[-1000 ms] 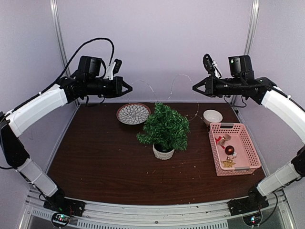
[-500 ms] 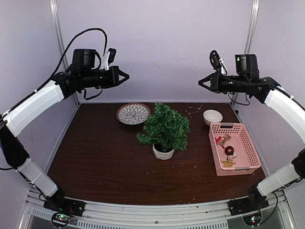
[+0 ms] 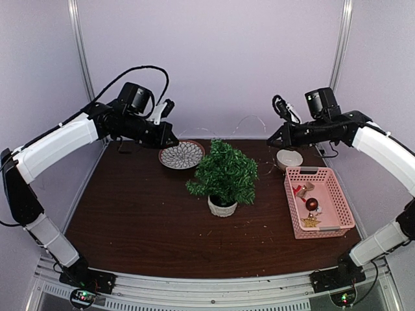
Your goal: Decorate the small christmas tree
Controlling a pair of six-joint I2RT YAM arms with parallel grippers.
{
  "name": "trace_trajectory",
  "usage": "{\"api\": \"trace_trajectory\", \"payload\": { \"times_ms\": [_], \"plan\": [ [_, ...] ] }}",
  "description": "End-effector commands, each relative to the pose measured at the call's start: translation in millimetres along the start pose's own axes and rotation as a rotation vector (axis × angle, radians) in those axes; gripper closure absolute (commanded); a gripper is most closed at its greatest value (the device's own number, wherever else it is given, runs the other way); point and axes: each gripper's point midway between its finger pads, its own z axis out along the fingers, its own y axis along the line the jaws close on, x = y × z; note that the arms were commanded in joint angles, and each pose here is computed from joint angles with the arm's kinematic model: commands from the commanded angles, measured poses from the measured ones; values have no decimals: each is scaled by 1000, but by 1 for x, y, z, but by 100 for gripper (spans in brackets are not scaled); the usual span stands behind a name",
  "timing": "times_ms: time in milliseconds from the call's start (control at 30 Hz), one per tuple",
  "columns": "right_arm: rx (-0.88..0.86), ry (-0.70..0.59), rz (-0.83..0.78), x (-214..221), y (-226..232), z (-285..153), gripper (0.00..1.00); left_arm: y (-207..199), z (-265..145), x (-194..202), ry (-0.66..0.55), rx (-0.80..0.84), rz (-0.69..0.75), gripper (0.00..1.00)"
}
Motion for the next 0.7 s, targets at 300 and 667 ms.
{"api": "trace_trajectory", "payload": {
  "times_ms": [300, 667],
  "plan": [
    [22, 256, 10, 79, 7, -13, 100, -41, -6, 90, 300, -14, 137, 100],
    [-26, 335, -20, 100, 25, -13, 100, -126, 3, 82, 279, 284, 142, 100]
  ]
}}
